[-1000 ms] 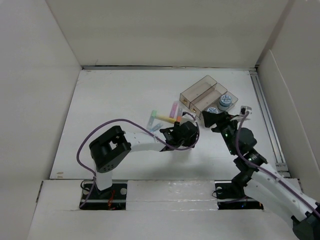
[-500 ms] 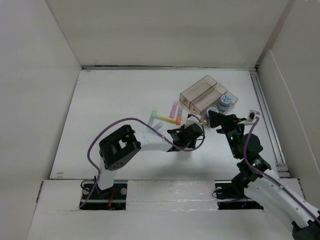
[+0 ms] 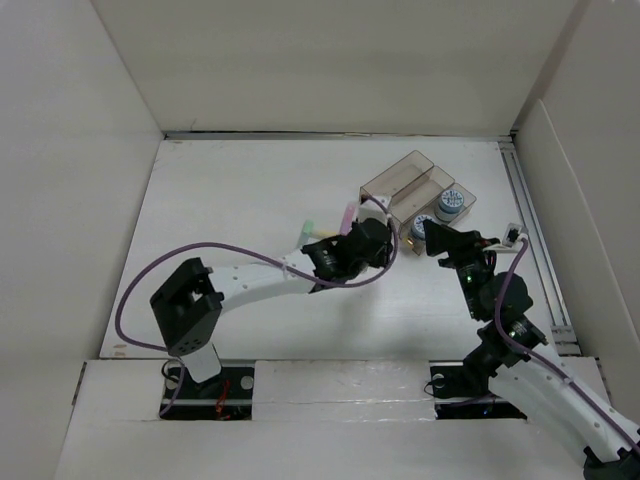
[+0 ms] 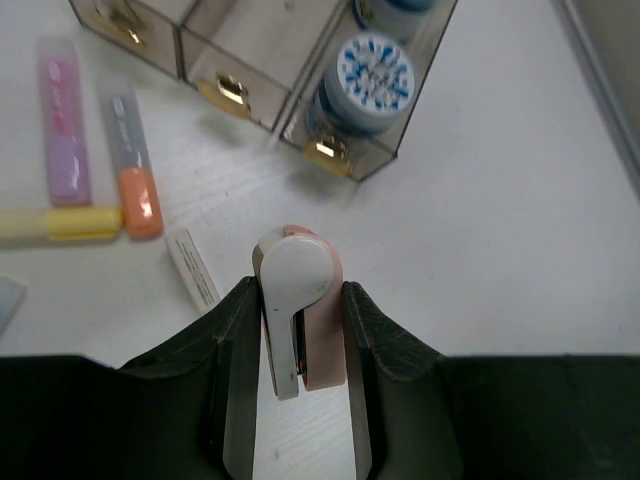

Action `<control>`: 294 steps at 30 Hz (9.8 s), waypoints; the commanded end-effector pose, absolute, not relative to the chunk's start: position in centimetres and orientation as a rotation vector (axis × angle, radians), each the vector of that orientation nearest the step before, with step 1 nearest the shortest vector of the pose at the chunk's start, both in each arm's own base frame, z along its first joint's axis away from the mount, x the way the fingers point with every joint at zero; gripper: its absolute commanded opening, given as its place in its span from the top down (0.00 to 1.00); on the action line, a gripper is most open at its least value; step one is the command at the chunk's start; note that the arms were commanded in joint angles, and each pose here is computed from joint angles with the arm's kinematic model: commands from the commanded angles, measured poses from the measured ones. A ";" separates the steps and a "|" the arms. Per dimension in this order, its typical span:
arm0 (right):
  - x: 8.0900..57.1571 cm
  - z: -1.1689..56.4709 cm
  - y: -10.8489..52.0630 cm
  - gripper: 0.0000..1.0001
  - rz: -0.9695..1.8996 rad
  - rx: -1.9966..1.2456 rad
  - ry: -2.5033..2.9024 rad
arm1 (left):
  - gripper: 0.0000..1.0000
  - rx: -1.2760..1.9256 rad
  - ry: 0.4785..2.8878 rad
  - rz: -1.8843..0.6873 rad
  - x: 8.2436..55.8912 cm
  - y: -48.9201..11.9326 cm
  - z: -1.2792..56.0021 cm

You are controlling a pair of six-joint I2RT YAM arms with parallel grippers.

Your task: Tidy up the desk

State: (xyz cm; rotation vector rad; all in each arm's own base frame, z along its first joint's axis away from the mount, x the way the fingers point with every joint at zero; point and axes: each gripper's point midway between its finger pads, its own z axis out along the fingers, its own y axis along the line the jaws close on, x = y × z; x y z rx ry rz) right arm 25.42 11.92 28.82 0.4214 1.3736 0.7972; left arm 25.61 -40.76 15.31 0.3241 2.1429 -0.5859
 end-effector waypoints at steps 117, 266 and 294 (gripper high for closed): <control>26.6 29.2 14.1 0.40 0.841 0.339 1.406 | 1.00 0.255 2.143 -0.325 30.4 -38.8 9.4; 27.9 27.3 15.1 0.44 0.838 0.336 1.457 | 0.88 0.704 1.906 -0.546 51.8 -45.6 13.7; 28.2 26.7 16.1 0.46 0.857 0.309 1.485 | 0.45 0.084 1.789 -0.511 42.0 -29.6 22.4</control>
